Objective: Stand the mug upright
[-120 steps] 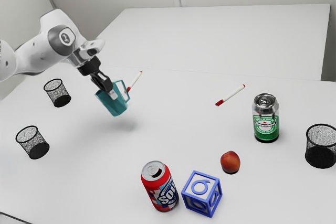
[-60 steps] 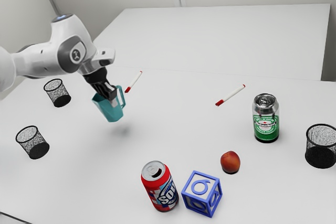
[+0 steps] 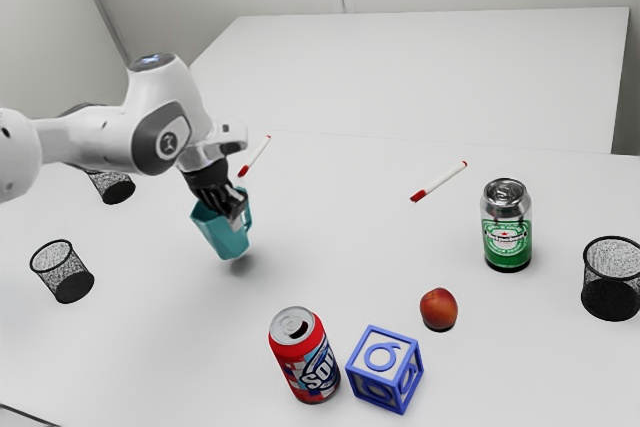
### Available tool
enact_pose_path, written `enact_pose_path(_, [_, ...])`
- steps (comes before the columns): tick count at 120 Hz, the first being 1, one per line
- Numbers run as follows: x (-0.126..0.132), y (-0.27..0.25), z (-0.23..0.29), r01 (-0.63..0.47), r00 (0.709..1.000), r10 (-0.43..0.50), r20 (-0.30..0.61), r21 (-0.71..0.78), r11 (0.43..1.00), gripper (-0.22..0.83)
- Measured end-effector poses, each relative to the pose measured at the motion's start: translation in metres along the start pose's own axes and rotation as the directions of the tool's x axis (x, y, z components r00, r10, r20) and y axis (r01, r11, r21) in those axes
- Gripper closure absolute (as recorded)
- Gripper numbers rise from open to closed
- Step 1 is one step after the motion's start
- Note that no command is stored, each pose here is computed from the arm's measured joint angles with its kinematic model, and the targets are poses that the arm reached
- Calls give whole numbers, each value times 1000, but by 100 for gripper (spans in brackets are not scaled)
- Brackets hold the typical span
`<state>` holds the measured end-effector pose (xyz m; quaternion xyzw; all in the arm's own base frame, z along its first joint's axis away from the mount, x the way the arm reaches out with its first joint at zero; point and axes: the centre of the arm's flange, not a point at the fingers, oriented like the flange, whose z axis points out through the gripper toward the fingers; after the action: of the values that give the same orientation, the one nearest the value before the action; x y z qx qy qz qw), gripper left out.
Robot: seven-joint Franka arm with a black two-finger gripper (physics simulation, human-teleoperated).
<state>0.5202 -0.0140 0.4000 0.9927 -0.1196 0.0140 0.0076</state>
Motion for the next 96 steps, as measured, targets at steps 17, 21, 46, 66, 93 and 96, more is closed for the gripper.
enact_pose_path(17, [-5, 0, 12, 48, 999, -48, -5, 10, 999, 78])
enact_pose_path(21, [-7, 0, 15, 56, 998, -56, -7, 18, 998, 78])
enact_pose_path(46, [-8, 2, 27, 100, 994, -99, -39, 42, 994, 78])
enact_pose_path(66, [-5, 7, 32, 128, 991, -126, -52, 43, 991, 78])
enact_pose_path(93, [-3, 7, 41, 167, 985, -165, -49, 39, 985, 78])
enact_pose_path(96, [-3, 6, 41, 170, 984, -168, -49, 40, 985, 78])
